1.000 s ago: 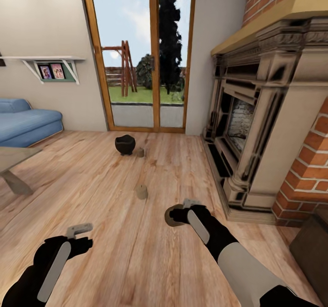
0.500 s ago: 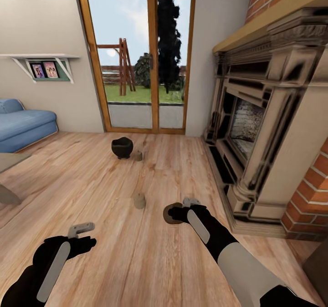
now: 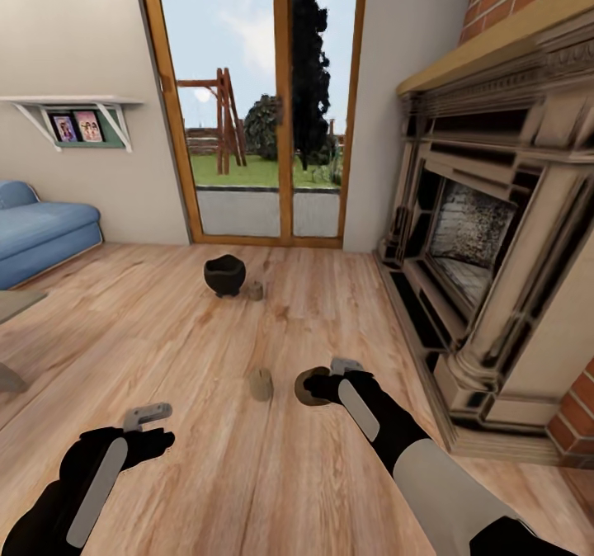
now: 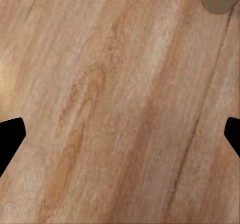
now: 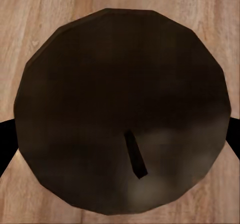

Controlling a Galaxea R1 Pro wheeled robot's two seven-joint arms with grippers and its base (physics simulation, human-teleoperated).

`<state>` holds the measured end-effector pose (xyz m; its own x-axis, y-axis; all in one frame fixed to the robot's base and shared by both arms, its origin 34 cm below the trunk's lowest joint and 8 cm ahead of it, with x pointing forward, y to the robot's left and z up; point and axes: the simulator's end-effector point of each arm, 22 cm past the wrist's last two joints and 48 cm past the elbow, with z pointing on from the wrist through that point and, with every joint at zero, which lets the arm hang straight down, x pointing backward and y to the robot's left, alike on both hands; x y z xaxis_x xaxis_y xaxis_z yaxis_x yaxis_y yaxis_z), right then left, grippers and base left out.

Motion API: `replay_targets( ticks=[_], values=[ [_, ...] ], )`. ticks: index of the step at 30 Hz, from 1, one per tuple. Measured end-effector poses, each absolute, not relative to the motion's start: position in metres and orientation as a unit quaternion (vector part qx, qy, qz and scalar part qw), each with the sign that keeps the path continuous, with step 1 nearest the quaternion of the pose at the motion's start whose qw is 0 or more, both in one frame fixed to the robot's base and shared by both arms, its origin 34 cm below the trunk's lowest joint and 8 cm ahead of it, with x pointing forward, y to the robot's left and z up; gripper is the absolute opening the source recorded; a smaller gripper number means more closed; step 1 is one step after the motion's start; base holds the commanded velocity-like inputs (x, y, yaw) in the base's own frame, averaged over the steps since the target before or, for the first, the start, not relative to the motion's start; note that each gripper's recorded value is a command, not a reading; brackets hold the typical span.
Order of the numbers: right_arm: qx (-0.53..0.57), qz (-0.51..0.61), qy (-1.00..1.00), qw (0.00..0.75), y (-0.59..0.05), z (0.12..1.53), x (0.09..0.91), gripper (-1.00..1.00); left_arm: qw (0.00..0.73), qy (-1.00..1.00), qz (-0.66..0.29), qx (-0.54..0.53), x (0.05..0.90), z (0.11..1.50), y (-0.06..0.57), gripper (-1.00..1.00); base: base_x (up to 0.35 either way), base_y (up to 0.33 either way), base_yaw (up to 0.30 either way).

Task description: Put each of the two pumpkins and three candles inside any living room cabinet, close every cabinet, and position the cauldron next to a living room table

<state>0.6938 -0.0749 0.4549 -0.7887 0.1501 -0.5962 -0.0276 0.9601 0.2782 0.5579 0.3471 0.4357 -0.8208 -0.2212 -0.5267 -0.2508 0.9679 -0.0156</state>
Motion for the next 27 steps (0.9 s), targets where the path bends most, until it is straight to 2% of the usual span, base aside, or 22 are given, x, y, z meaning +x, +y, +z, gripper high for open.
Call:
replay_targets(
  ticks=[5, 10, 16, 27],
  values=[
    [0.034, 0.138, 0.935, 0.324, -0.0748, 0.4550, 0.6939, -1.00, 0.272, 0.954, 0.027, -0.124, 0.5579, 0.4355, 0.3470, 1.00, 0.310, 0.189, -0.052],
    [0.034, 0.139, 0.936, 0.323, -0.0746, 0.4547, 0.6937, -1.00, 0.272, 0.954, 0.027, -0.124, 0.5579, 0.4353, 0.3469, 1.00, 0.312, 0.159, -0.226],
    [0.034, 0.139, 0.936, 0.323, -0.0748, 0.4546, 0.6936, -1.00, 0.272, 0.954, 0.027, -0.124, 0.5580, 0.4356, 0.3468, 1.00, 0.328, 0.025, -0.236],
    [0.032, 0.140, 0.936, 0.323, -0.0730, 0.4552, 0.6934, -1.00, 0.273, 0.954, 0.027, -0.124, 0.5581, 0.4357, 0.3469, 1.00, 0.331, 0.001, -0.024]
  ],
)
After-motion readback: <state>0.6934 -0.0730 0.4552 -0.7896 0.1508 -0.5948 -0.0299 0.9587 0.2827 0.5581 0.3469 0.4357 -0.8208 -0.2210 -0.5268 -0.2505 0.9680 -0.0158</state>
